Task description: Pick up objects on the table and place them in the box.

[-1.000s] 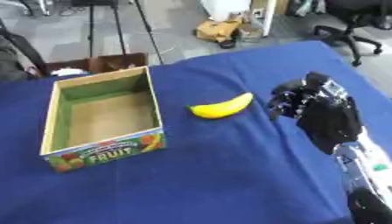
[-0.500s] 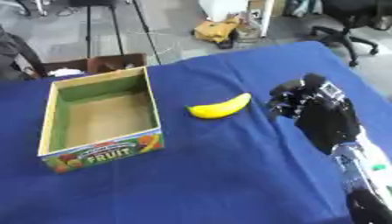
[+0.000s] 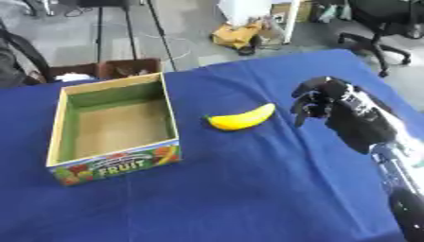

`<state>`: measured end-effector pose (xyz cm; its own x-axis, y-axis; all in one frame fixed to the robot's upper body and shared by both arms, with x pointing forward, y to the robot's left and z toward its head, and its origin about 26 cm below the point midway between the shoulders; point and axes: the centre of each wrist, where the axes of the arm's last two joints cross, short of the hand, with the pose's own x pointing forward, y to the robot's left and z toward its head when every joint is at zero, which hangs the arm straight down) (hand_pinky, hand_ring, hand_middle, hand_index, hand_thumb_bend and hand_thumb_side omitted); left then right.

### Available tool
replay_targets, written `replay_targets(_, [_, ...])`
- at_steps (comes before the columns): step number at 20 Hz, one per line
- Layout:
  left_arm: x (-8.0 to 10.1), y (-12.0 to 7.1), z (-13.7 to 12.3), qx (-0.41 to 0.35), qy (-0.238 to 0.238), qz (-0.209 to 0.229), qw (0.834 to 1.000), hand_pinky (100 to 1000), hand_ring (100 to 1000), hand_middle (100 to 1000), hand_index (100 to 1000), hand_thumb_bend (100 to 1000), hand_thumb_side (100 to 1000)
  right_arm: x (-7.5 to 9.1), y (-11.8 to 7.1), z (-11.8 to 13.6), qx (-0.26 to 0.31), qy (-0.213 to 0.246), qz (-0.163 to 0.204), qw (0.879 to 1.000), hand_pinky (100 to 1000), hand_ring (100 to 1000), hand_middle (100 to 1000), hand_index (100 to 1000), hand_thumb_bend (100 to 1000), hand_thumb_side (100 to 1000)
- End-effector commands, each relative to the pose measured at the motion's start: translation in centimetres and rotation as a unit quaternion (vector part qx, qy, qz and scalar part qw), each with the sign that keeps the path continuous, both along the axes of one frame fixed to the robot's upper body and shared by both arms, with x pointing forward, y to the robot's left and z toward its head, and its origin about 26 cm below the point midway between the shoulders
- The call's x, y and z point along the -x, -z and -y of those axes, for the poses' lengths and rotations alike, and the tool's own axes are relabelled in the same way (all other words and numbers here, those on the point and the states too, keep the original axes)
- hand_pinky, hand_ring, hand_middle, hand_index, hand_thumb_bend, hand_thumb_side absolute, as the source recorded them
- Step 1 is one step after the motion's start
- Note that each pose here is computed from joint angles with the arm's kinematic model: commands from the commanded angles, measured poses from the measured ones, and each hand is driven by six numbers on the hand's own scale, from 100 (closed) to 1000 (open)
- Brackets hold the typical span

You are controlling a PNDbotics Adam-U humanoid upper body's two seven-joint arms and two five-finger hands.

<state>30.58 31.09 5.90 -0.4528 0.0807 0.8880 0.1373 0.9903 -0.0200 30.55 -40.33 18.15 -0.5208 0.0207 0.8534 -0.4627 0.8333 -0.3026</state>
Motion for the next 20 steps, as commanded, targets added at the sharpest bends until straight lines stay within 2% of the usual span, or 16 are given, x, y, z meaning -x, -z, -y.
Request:
replay_targets(1, [-0.1, -1.0, -0.5, -0.017, 0.003, 0.012, 1.000, 506, 697, 467, 569, 253, 1000, -0.7, -1.9, 2.3, 0.074, -0.003, 0.014, 0.997, 505, 660, 701, 774, 100, 565])
replay_targets(5, [-0.2, -1.0, -0.5, -0.020, 0.009, 0.014, 1.000, 505, 697, 467, 569, 250, 1000, -2.3, -2.8, 5.1, 0.160, 0.004, 0.032, 0.987, 528, 709, 739, 803, 100, 498])
replay_targets(10, [-0.1, -0.9, -0.4, -0.024, 0.015, 0.014, 0.999, 505, 697, 467, 569, 246, 1000, -4.0, -2.7, 8.1, 0.247, 0.030, 0.038, 0.968, 547, 739, 753, 811, 100, 418])
replay_targets(17, [-0.2, -0.9, -0.2, -0.028, 0.026, 0.018, 0.999, 504, 698, 467, 569, 241, 1000, -5.4, -2.3, 10.4, 0.335, 0.073, 0.055, 0.938, 598, 779, 777, 828, 100, 247])
replay_targets(20, [-0.2, -0.9, -0.1, -0.027, 0.029, 0.018, 0.999, 504, 698, 467, 569, 241, 1000, -6.0, -1.9, 10.6, 0.362, 0.084, 0.064, 0.926, 614, 790, 787, 836, 100, 238])
